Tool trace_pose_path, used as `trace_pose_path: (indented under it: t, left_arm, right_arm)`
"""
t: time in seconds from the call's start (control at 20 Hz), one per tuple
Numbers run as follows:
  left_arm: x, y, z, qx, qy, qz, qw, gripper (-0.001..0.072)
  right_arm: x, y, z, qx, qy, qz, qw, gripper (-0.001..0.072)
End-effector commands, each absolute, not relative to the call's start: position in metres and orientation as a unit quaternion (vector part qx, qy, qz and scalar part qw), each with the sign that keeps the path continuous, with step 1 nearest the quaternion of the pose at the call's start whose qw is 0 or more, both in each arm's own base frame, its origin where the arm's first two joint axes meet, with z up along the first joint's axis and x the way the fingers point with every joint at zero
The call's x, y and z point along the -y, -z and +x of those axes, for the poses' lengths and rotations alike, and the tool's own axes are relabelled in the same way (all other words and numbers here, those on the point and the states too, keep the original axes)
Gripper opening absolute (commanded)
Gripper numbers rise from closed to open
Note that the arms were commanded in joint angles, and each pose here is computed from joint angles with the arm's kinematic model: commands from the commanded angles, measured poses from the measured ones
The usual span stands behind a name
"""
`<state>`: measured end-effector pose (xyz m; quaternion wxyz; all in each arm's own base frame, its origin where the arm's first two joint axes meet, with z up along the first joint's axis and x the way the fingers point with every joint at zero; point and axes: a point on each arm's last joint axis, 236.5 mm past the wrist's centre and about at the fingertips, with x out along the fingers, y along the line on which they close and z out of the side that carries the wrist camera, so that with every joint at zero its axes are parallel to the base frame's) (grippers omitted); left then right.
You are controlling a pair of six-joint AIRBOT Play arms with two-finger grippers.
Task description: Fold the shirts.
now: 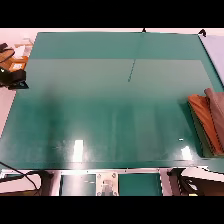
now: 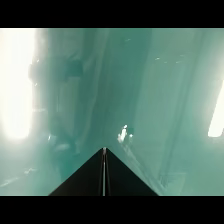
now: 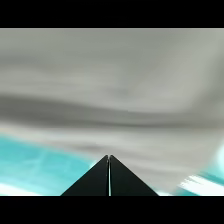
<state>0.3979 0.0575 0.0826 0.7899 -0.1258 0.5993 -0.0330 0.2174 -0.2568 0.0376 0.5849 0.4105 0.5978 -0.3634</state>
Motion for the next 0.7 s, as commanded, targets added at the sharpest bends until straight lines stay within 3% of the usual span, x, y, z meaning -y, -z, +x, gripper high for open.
trace_pose_path:
  t: [0.0, 0.2, 0.45, 0.65]
  left_arm:
    - [-0.039, -0.112, 0.398, -0.560, 0.065, -0.133, 0.815, 0.0027]
    - [-0.003, -0.112, 0.347, -0.542, 0.091, -0.166, 0.819, 0.0027]
    - [0.033, -0.064, 0.275, -0.564, 0.119, -0.191, 0.794, 0.0027]
    - [0.037, -0.052, 0.263, -0.575, 0.120, -0.194, 0.785, 0.0028]
  right_arm:
    - [0.195, -0.083, 0.322, -0.551, 0.215, 0.394, 0.704, 0.0013]
    - [0.084, -0.092, 0.359, -0.554, 0.095, 0.283, 0.777, 0.0010]
    - [-0.032, -0.031, 0.293, -0.584, -0.001, 0.221, 0.781, 0.0010]
    - [-0.080, -0.025, 0.273, -0.563, -0.063, 0.211, 0.796, 0.0012]
